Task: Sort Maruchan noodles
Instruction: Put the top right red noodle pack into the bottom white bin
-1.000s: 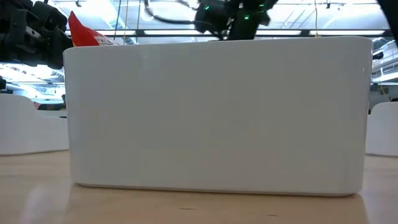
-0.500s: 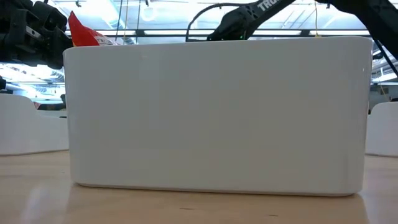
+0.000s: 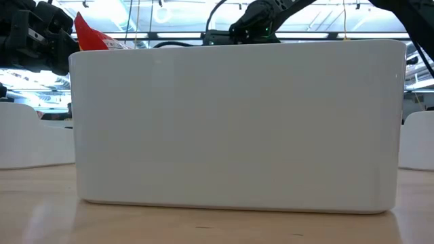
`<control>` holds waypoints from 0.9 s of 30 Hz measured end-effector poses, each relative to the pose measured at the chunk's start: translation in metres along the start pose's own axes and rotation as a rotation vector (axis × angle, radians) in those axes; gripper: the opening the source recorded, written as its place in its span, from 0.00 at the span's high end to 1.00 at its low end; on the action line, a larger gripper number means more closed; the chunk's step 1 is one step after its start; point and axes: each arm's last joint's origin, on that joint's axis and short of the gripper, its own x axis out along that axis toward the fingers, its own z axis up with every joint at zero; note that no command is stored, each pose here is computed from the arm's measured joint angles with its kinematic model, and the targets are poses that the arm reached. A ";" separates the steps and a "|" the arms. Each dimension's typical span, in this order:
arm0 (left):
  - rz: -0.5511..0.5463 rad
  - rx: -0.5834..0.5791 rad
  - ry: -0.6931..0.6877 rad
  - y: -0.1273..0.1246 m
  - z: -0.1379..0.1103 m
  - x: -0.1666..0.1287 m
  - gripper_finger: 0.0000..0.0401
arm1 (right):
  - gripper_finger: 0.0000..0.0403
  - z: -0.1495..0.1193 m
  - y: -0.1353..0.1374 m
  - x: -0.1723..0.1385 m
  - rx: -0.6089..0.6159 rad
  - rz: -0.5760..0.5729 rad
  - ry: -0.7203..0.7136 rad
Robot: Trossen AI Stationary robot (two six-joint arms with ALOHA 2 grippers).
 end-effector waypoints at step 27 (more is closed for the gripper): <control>0.000 0.000 0.000 0.000 0.000 0.000 0.92 | 0.43 -0.006 0.020 0.035 -0.020 -0.061 0.046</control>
